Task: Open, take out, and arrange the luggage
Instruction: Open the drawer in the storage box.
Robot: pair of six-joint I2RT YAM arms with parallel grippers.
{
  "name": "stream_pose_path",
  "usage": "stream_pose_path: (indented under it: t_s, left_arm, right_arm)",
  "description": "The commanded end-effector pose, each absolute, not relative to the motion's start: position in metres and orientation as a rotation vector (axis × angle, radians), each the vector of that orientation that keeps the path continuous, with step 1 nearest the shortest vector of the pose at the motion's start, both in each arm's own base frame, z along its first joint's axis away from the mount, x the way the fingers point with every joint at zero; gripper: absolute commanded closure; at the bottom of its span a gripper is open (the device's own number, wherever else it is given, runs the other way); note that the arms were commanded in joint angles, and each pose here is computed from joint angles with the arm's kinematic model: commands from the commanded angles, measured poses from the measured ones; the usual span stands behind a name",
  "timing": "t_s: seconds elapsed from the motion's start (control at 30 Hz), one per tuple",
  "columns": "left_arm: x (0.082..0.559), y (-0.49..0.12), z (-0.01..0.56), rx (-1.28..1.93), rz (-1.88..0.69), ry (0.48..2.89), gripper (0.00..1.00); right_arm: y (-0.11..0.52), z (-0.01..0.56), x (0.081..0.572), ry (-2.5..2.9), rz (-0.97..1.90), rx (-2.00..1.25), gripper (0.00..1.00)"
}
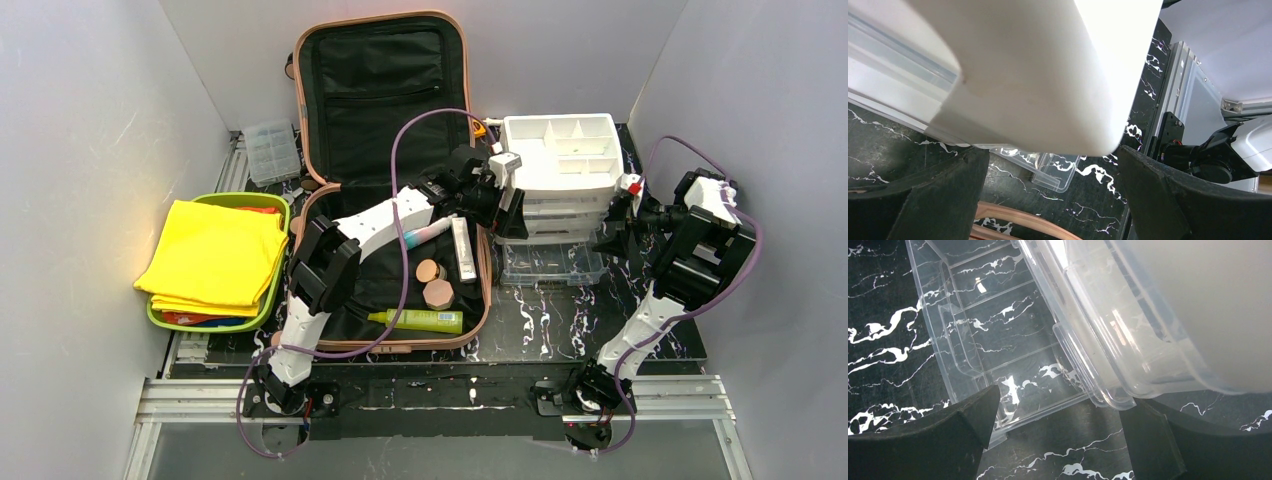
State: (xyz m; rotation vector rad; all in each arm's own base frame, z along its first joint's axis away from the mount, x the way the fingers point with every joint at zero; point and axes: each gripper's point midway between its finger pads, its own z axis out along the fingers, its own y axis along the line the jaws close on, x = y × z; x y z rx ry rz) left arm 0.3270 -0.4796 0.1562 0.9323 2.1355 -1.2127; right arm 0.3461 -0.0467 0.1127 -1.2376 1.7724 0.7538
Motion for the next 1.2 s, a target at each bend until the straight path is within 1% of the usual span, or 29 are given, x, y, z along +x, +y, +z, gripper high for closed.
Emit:
stream_pose_path:
  t_s: [0.0, 0.13, 0.33, 0.63, 1.17]
  left_arm:
    - [0.306, -0.478, 0.162, 0.980, -1.260, 2.147, 0.01]
    - [0.304, -0.474, 0.167, 0.983, -1.246, 2.143, 0.00]
    - [0.305, -0.469, 0.161, 0.977, -1.212, 2.172, 0.01]
    - [0.292, -0.467, 0.165, 0.998, -1.272, 2.169, 0.01]
    - [0.260, -0.466, 0.167, 1.040, -1.348, 2.189, 0.01]
  right_arm:
    - [-0.047, 0.127, 0.341, 1.767, 0.709, -1.299, 0.05]
    - [-0.049, 0.125, 0.333, 1.792, 0.693, -1.337, 0.05]
    - [-0.049, 0.125, 0.323, 1.804, 0.671, -1.385, 0.06]
    - [-0.051, 0.126, 0.309, 1.834, 0.642, -1.441, 0.11]
    - [-0.052, 0.126, 0.295, 1.870, 0.615, -1.490, 0.11]
